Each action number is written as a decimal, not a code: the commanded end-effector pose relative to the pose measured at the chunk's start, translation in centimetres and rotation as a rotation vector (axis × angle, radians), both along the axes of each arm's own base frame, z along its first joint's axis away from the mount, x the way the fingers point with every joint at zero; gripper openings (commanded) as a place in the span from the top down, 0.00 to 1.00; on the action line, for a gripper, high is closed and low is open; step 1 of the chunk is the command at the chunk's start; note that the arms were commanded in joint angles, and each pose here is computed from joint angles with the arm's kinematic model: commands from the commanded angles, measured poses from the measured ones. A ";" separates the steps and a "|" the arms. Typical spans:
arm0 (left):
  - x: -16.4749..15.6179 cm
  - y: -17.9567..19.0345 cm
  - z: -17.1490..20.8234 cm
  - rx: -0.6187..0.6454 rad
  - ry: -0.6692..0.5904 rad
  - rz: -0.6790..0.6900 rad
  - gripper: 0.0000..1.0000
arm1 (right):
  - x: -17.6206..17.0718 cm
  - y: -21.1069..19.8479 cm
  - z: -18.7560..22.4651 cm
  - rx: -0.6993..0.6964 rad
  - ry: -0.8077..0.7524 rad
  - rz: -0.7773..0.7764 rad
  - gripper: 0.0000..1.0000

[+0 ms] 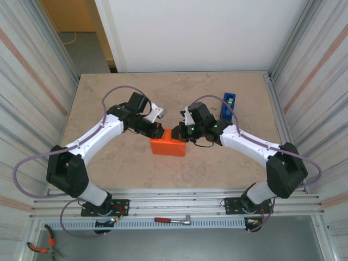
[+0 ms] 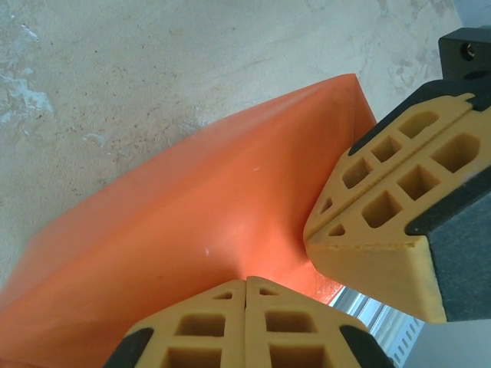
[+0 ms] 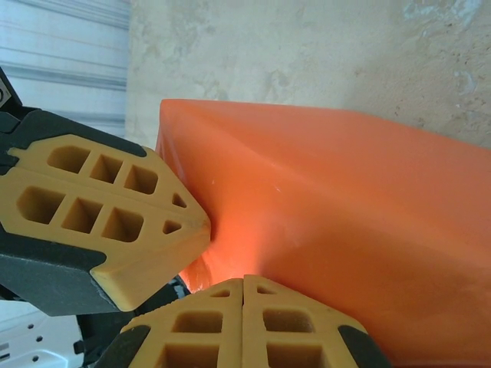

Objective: Wrap the gift box in paper
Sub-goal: Fold the wrapping paper for the gift box, then rotate the gift box at the center of the table.

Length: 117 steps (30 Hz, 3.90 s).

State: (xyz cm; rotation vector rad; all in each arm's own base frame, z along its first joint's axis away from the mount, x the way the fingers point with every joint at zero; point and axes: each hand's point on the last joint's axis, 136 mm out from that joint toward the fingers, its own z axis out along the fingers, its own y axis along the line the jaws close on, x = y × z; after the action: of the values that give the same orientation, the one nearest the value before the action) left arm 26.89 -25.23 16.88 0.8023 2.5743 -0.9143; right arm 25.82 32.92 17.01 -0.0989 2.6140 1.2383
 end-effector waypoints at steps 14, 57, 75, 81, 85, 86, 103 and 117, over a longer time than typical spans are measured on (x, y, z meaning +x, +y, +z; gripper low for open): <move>1.4 0.6 6.1 -0.098 -0.035 0.034 1.00 | -1.8 -2.6 -5.7 -0.202 0.017 0.044 1.00; -2.1 1.7 -2.8 0.138 0.036 -0.036 1.00 | -1.1 -2.9 3.8 -0.036 -0.177 -0.012 1.00; -2.2 2.0 -3.3 0.143 0.038 -0.030 1.00 | -4.9 -4.7 -4.6 -0.157 -0.144 -0.077 1.00; -2.5 2.1 -3.9 0.147 0.041 -0.025 1.00 | -2.6 -4.6 -4.4 -0.155 -0.165 -0.123 1.00; -2.7 2.2 -4.1 0.145 0.045 -0.022 1.00 | -1.2 -4.5 -4.4 -0.163 -0.162 -0.143 1.00; -2.7 2.1 -4.2 0.146 0.043 -0.024 1.00 | -0.8 -4.5 -4.5 -0.166 -0.164 -0.148 1.00; -2.6 2.5 -5.6 0.173 0.028 -0.007 1.00 | -0.1 -6.9 -4.8 -0.192 -0.115 -0.193 1.00; -2.1 3.1 -6.1 0.209 0.012 0.015 1.00 | -0.4 -17.7 -0.7 -0.465 -0.296 -0.359 0.19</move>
State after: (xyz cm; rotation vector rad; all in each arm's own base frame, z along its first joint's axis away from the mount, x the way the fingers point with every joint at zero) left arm 27.11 -24.97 16.73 0.8518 2.4564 -0.8187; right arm 25.21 17.20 15.57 0.1385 2.4585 0.5794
